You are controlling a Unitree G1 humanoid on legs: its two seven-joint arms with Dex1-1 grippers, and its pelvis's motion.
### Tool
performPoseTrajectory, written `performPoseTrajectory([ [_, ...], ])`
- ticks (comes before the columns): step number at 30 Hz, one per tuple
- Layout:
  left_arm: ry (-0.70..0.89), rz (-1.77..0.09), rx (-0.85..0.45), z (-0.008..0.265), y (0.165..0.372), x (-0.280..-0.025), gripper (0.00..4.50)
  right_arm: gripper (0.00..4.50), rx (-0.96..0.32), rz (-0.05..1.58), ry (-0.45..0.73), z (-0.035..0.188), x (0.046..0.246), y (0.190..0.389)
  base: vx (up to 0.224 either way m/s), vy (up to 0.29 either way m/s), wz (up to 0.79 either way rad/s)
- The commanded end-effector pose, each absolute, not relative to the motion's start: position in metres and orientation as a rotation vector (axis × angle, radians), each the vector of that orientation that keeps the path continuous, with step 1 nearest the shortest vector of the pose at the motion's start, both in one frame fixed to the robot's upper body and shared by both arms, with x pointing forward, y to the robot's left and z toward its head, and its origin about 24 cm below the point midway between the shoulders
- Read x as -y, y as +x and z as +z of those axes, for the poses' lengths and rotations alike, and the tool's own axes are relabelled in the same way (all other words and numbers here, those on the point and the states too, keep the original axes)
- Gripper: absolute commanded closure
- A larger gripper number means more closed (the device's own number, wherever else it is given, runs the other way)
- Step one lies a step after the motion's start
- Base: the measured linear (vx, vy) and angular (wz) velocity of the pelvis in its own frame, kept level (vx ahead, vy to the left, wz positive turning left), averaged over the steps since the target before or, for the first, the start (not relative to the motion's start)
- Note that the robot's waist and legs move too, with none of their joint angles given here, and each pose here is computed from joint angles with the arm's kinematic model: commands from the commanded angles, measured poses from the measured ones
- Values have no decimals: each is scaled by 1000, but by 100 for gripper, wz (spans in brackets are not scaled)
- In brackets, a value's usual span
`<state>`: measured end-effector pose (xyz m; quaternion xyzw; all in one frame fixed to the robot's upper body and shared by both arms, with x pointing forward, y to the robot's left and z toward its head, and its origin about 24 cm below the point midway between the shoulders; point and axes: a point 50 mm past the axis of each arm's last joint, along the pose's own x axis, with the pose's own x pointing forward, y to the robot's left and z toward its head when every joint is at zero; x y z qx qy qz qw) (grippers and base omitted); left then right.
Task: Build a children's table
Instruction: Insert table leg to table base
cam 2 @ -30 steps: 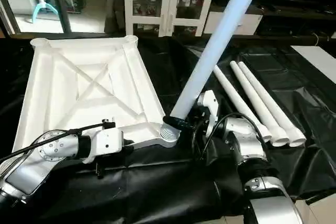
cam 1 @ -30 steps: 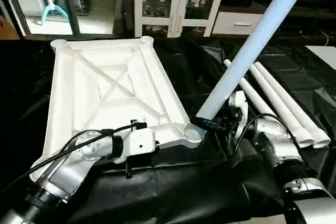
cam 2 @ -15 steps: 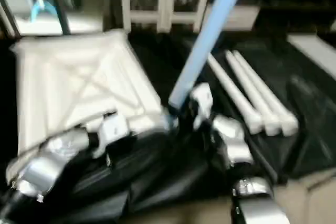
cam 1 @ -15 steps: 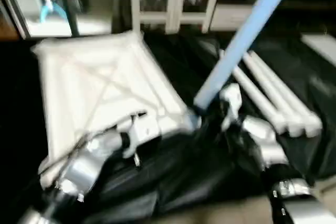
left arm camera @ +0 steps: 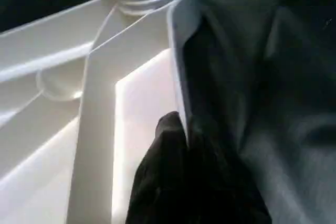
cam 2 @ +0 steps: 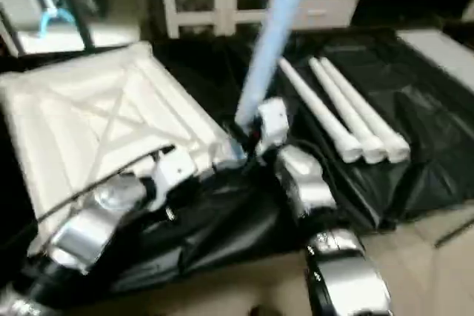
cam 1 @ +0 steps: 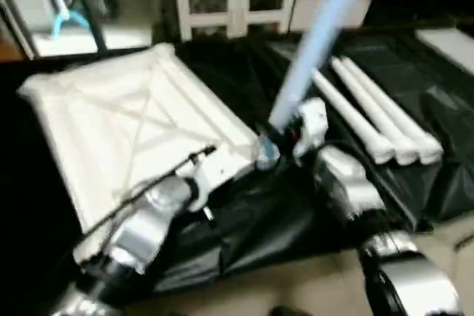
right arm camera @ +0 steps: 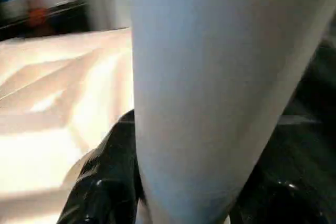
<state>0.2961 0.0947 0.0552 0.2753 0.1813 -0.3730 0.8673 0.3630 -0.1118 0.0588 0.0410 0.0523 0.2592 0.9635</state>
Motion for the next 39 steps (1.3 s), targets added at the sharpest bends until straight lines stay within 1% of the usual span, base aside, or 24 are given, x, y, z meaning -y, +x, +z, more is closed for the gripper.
performPoseTrajectory([
  [1,616,-719,-311,71,304,-93,450,264,-559,238,0,-33,159,321,22,94,-15],
  [4,599,-581,-295,78,314,-92,450,264,-525,159,-31,-30,159,325,-62,-74,34],
  [5,599,-581,-295,78,314,-92,450,264,-525,159,-31,-30,159,325,14,-128,26],
  [7,592,-475,-279,82,319,-91,450,264,-465,100,-81,-27,153,327,43,-114,7],
  [8,589,-460,-280,82,320,-90,450,264,-454,86,-82,-27,151,327,73,-53,-22],
  [12,584,-448,-279,82,321,-88,450,264,-456,45,-66,-28,149,325,28,-9,-11],
  [14,586,-438,-274,84,322,-86,450,264,-431,5,-98,-26,149,326,0,0,0],
  [15,586,-438,-274,84,322,-86,450,264,-431,5,-98,-26,149,326,0,0,0],
  [16,588,-431,-266,84,322,-84,450,264,-396,-4,-125,-23,147,328,0,0,0],
  [18,589,-426,-258,84,322,-83,450,264,-369,0,-147,-20,145,329,0,0,0],
  [21,589,-433,-244,85,323,-82,450,264,-340,-7,-127,-17,143,330,0,0,0],
  [22,602,-454,-230,86,322,-81,450,264,-313,-12,-47,-15,140,331,0,0,0],
  [23,610,-484,-224,85,321,-80,450,264,-297,3,-5,-13,138,331,0,0,0],
  [24,610,-484,-224,85,321,-80,450,264,-297,3,-5,-13,138,331,0,0,0],
  [25,631,-535,-216,83,319,-79,450,264,-277,46,31,-11,134,332,0,0,0],
  [27,649,-590,-216,80,316,-79,450,264,-260,96,34,-8,131,333,0,0,0],
  [31,662,-620,-237,75,312,-83,450,264,-220,169,39,-1,129,335,0,0,0],
  [33,661,-622,-238,75,311,-83,450,264,-212,175,40,0,130,336,0,0,0],
  [34,663,-632,-237,74,311,-84,450,264,-195,201,75,4,130,338,0,0,0],
  [37,665,-643,-232,74,311,-85,450,264,-178,206,73,8,132,341,0,0,0],
  [39,676,-677,-215,75,310,-84,450,264,-137,291,51,15,128,343,0,0,0],
])
